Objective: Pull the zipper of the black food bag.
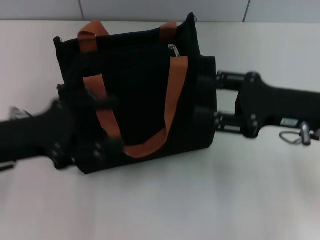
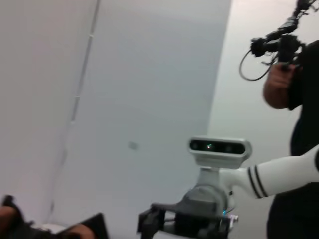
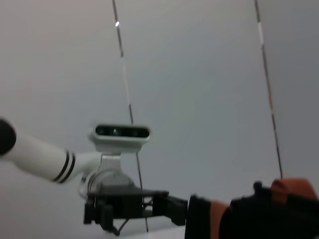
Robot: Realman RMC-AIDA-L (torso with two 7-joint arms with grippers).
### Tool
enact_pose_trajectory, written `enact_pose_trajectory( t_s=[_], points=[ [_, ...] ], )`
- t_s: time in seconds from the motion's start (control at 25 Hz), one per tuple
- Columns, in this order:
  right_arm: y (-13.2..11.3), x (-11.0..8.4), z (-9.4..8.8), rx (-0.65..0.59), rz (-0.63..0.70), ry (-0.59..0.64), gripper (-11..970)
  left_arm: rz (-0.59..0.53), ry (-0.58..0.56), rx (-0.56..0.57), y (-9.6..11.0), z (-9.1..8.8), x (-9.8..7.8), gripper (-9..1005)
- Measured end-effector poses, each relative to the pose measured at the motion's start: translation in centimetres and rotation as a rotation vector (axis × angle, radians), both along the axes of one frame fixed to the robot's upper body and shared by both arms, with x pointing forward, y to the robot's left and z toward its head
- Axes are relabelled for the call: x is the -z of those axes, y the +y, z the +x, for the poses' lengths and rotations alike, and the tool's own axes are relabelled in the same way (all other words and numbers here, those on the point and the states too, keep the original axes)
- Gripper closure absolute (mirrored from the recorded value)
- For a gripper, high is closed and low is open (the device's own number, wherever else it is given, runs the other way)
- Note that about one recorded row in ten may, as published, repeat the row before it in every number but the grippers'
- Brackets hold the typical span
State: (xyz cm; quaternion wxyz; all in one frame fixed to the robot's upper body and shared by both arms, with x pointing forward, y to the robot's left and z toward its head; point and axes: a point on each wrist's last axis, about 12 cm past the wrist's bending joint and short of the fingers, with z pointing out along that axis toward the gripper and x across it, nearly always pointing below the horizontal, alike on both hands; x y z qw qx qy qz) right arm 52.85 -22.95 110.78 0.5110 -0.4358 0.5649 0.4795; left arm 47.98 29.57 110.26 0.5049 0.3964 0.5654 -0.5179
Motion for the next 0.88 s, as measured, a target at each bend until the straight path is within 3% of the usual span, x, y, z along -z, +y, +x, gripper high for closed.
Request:
enact_pose_trajectory(
  t_s=[0.24,0.48,0.88],
  points=[
    [0.5,2.6,-1.4,-0.037,-0.06,-0.011,312,-0.021,-0.004,-0.011,-1.3,-1.3,2.2,177],
    [1.0,4.5,-2.8,-0.052,-0.072,0.013,309,0.094,0.062,-0.041,-1.4,-1.9,4.4,177],
    [2.0,6.4,-4.5,-0.1,-0.109,0.02,306,0.153,0.082,-0.015,-1.6,-1.9,5.0,176]
  ],
)
